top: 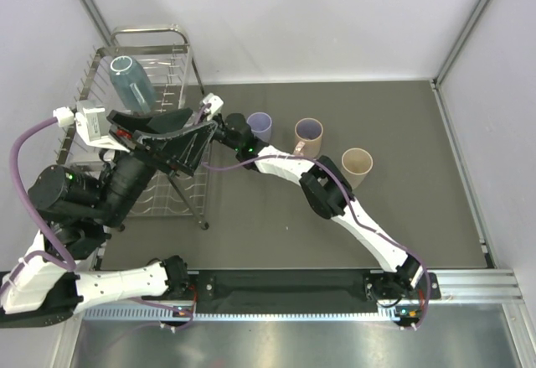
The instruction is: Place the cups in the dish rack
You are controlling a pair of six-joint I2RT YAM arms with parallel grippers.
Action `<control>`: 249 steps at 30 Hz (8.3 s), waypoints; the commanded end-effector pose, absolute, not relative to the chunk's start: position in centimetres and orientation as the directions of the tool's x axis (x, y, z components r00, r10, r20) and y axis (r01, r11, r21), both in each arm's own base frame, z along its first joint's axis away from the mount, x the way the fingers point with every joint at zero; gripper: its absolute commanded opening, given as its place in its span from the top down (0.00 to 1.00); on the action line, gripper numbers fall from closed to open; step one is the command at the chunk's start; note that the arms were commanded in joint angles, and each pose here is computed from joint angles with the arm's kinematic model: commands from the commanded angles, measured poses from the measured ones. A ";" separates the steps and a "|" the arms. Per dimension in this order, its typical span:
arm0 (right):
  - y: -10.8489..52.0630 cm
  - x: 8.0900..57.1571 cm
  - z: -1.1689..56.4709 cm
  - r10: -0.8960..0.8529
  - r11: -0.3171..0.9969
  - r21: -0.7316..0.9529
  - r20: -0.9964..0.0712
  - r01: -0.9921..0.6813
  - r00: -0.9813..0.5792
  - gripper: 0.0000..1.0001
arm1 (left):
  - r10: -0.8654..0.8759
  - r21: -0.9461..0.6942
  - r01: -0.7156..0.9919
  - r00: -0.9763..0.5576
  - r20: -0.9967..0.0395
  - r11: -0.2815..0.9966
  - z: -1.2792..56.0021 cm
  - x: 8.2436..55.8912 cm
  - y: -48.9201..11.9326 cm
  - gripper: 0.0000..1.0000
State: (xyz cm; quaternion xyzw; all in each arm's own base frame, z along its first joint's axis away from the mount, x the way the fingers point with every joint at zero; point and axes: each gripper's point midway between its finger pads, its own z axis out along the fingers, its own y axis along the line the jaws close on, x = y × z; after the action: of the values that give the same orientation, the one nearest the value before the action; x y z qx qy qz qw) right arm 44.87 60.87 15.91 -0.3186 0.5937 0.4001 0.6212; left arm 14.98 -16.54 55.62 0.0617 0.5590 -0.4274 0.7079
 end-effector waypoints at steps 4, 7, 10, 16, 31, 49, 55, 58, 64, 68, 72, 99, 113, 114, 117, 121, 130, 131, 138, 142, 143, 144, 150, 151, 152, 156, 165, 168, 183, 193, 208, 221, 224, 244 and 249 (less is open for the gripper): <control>62.0 45.1 18.7 0.153 0.522 -0.002 -0.984 -0.853 0.096 0.92 | -0.560 -0.404 0.675 0.017 -0.828 0.618 56.2 15.0 -16.5 0.18; 62.1 45.2 18.2 0.140 0.526 -0.006 -0.986 -0.851 0.094 0.89 | -0.555 -0.403 0.671 0.017 -0.832 0.623 56.0 15.1 -16.4 0.18; 62.0 45.3 18.3 0.143 0.535 -0.006 -0.985 -0.845 0.098 0.79 | -0.551 -0.402 0.670 0.014 -0.834 0.625 55.8 15.1 -16.6 0.18; 62.0 45.3 18.2 0.137 0.539 -0.006 -0.986 -0.842 0.094 0.43 | -0.548 -0.405 0.661 0.012 -0.836 0.632 55.6 15.3 -16.6 0.18; 60.8 42.8 23.3 0.206 0.493 0.083 -0.978 -0.866 0.024 0.00 | -0.568 -0.459 0.632 -0.037 -0.822 0.624 55.7 15.4 -16.3 0.19; 48.3 36.5 32.0 0.321 0.540 0.371 -0.921 -0.755 -0.222 0.00 | -0.506 -0.495 0.534 -0.139 -0.851 0.685 54.9 18.6 -21.5 0.20; 33.6 35.6 28.9 0.311 0.842 0.434 -0.876 -0.320 -0.368 0.00 | -0.467 -0.466 0.442 -0.115 -0.877 0.766 52.4 21.3 -23.6 0.19; 26.0 32.4 28.4 0.285 0.910 0.371 -0.884 -0.186 -0.370 0.00 | -0.439 -0.436 0.390 -0.086 -0.894 0.811 51.4 22.8 -24.4 0.19; 12.5 25.3 27.7 0.324 0.943 0.326 -0.864 0.062 -0.385 0.00 | -0.293 -0.303 0.225 -0.077 -0.953 0.926 47.6 26.1 -26.4 0.30; 7.4 20.6 27.6 0.367 0.930 0.337 -0.845 0.147 -0.389 0.00 | -0.194 -0.207 0.126 -0.109 -0.975 0.970 43.4 28.4 -27.9 0.30; 6.2 17.6 28.4 0.407 0.910 0.402 -0.816 0.104 -0.410 0.00 | -0.179 -0.196 0.087 -0.177 -0.968 0.977 39.9 30.9 -28.8 0.30; 5.9 13.5 28.6 0.379 0.901 0.434 -0.766 0.018 -0.520 0.00 | -0.044 0.032 -0.261 -0.280 -0.959 0.965 26.1 39.1 -28.8 0.27; 5.1 12.2 28.8 0.385 0.894 0.448 -0.756 0.012 -0.529 0.00 | -0.105 -0.003 -0.374 -0.252 -0.962 0.927 23.5 43.2 -29.6 0.29; 5.1 12.1 28.9 0.388 0.893 0.450 -0.755 0.013 -0.529 0.00 | -0.105 0.000 -0.380 -0.257 -0.961 0.925 23.0 43.6 -29.5 0.30; 4.7 11.7 29.1 0.390 0.892 0.451 -0.754 0.013 -0.528 0.00 | -0.144 -0.027 -0.409 -0.258 -0.955 0.912 22.6 45.0 -28.2 0.32; 4.4 11.3 28.9 0.391 0.891 0.454 -0.753 0.014 -0.529 0.00 | -0.178 -0.046 -0.424 -0.279 -0.944 0.905 21.5 46.3 -27.2 0.32; 5.5 11.5 28.4 0.393 0.879 0.476 -0.741 -0.013 -0.544 0.00 | -0.257 -0.103 -0.472 -0.275 -0.926 0.876 19.5 47.6 -26.3 0.32; 5.5 11.5 28.4 0.391 0.880 0.474 -0.741 -0.014 -0.546 0.00 | -0.264 -0.111 -0.472 -0.271 -0.926 0.874 19.3 47.8 -26.5 0.32; 5.3 11.2 28.5 0.396 0.876 0.481 -0.740 -0.017 -0.544 0.00 | -0.278 -0.111 -0.484 -0.289 -0.916 0.868 17.5 48.4 -26.2 0.33; 4.9 10.8 28.3 0.405 0.874 0.486 -0.736 -0.008 -0.543 0.00 | -0.295 -0.115 -0.504 -0.295 -0.909 0.856 16.7 48.7 -25.6 0.33; 4.7 10.7 28.2 0.407 0.873 0.487 -0.734 -0.004 -0.544 0.00 | -0.303 -0.121 -0.507 -0.293 -0.907 0.853 16.5 48.8 -25.5 0.33; 4.7 10.6 28.2 0.406 0.874 0.486 -0.734 -0.004 -0.545 0.00 | -0.308 -0.126 -0.504 -0.297 -0.904 0.855 16.1 49.0 -25.8 0.33; 4.6 10.6 28.4 0.404 0.876 0.482 -0.736 -0.002 -0.544 0.00 | -0.282 -0.090 -0.507 -0.315 -0.906 0.857 14.8 49.5 -25.5 0.34; 4.7 10.6 28.4 0.405 0.875 0.485 -0.735 -0.004 -0.544 0.00 | -0.285 -0.089 -0.514 -0.318 -0.904 0.853 14.5 49.6 -25.3 0.34; 4.6 10.6 28.4 0.403 0.875 0.484 -0.736 -0.005 -0.544 0.00 | -0.287 -0.087 -0.519 -0.319 -0.903 0.850 14.2 49.6 -25.1 0.34; 4.6 10.6 28.4 0.408 0.873 0.487 -0.735 -0.005 -0.541 0.00 | -0.278 -0.072 -0.518 -0.332 -0.901 0.852 13.4 50.0 -25.0 0.34; 4.5 10.6 28.3 0.408 0.874 0.487 -0.738 -0.005 -0.537 0.00 | -0.257 -0.042 -0.513 -0.356 -0.898 0.858 12.3 50.2 -25.2 0.50; 4.6 10.7 28.4 0.409 0.874 0.486 -0.740 -0.004 -0.535 0.00 | -0.259 -0.040 -0.510 -0.366 -0.894 0.859 12.0 50.1 -25.3 0.62; 5.6 11.9 29.2 0.395 0.884 0.468 -0.741 0.003 -0.544 0.00 | -0.287 -0.130 -0.429 -0.326 -0.901 0.894 18.8 49.0 -27.3 1.00; 7.6 13.1 30.7 0.513 0.805 0.593 -0.684 0.014 -0.518 0.00 | -0.453 -0.419 -0.189 -0.198 -0.870 0.888 33.4 41.5 -31.8 1.00; 12.3 13.1 33.5 0.814 0.310 0.950 -0.247 0.034 -0.525 0.00 | -0.661 -0.685 0.345 -0.204 -0.722 0.642 42.3 26.2 -28.8 1.00; 19.2 15.0 39.7 0.743 -0.067 0.993 -0.016 -0.098 -0.669 0.00 | -0.736 -0.625 0.701 -0.212 -0.643 0.344 48.0 18.4 -26.0 1.00; 21.0 15.7 40.7 0.708 -0.127 0.988 0.027 -0.091 -0.706 0.00 | -0.752 -0.621 0.727 -0.225 -0.619 0.293 48.7 17.8 -26.3 1.00; 24.7 20.6 50.3 0.857 -0.133 0.947 -0.039 -0.294 -0.515 0.00 | -0.847 -0.621 0.735 -0.126 -0.517 0.270 53.0 20.8 -28.4 1.00; 24.4 20.9 49.3 0.885 -0.132 0.965 0.011 -0.226 -0.466 0.00 | -0.826 -0.565 0.750 -0.045 -0.562 0.344 53.9 20.8 -27.8 1.00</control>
State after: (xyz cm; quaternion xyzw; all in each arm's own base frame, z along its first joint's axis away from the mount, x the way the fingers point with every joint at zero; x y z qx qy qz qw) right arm 20.66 26.05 47.44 0.2822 0.5469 0.6874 0.3857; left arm 22.58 -29.89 48.31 -0.0495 0.5169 -0.5513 0.6530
